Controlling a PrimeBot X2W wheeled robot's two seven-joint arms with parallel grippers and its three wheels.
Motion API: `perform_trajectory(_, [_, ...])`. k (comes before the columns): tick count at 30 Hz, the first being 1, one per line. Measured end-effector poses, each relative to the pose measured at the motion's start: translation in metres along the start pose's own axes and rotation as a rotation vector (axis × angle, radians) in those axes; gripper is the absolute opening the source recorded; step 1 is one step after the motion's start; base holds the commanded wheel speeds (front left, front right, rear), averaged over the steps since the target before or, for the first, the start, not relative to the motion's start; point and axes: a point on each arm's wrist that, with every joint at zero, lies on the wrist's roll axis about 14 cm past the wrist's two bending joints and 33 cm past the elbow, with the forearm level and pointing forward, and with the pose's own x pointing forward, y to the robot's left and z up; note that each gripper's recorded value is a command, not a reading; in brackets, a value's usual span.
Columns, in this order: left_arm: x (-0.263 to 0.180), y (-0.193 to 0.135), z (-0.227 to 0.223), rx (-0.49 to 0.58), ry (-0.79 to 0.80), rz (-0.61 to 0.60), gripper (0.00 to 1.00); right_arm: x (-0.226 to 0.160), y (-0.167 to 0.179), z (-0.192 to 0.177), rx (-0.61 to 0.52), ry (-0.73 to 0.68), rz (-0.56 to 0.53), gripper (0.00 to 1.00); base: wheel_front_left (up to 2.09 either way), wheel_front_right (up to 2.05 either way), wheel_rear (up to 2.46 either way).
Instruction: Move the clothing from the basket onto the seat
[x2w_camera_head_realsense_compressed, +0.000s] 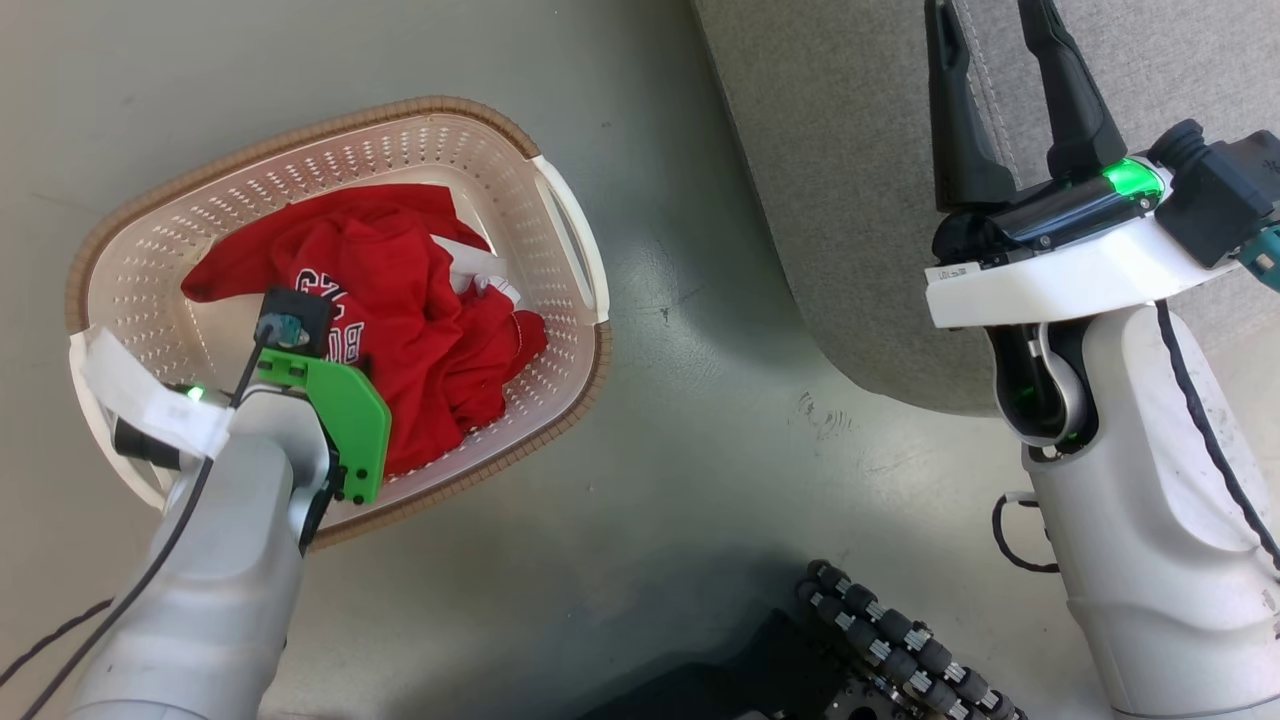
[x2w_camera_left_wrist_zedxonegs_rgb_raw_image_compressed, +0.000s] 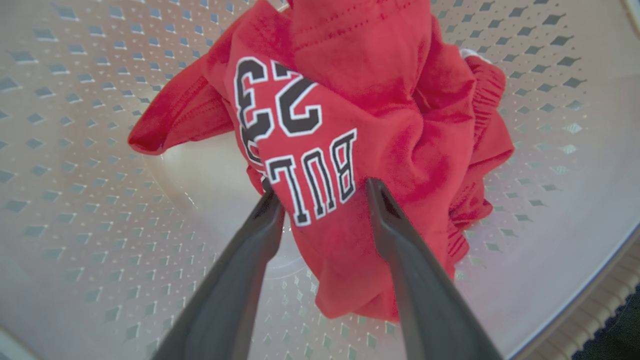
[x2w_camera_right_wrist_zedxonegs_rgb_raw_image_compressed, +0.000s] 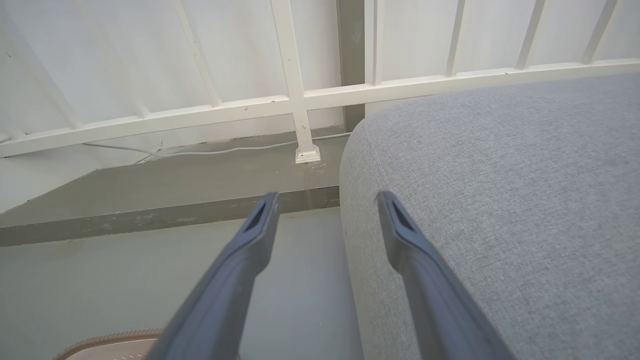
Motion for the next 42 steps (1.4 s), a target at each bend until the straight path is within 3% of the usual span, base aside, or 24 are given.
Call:
perform_trajectory(12, [-0.004, -0.003, 0.007, 0.027, -0.001, -0.003, 0.00, 0.001, 0.002, 0.000, -0.001, 0.000, 0.007, 1.00, 0.00, 0.00, 0.00])
perform_trajectory(22, [-0.026, -0.004, 0.032, 0.016, -0.111, 0.024, 0.00, 0.003, 0.019, 0.001, -0.011, -0.001, 0.056, 1.00, 0.00, 0.00, 0.00])
perform_trajectory(42, [-0.122, 0.016, 0.061, -0.082, -0.427, 0.170, 0.00, -0.022, 0.054, 0.002, -0.008, 0.034, 0.166, 1.00, 0.00, 0.00, 0.00])
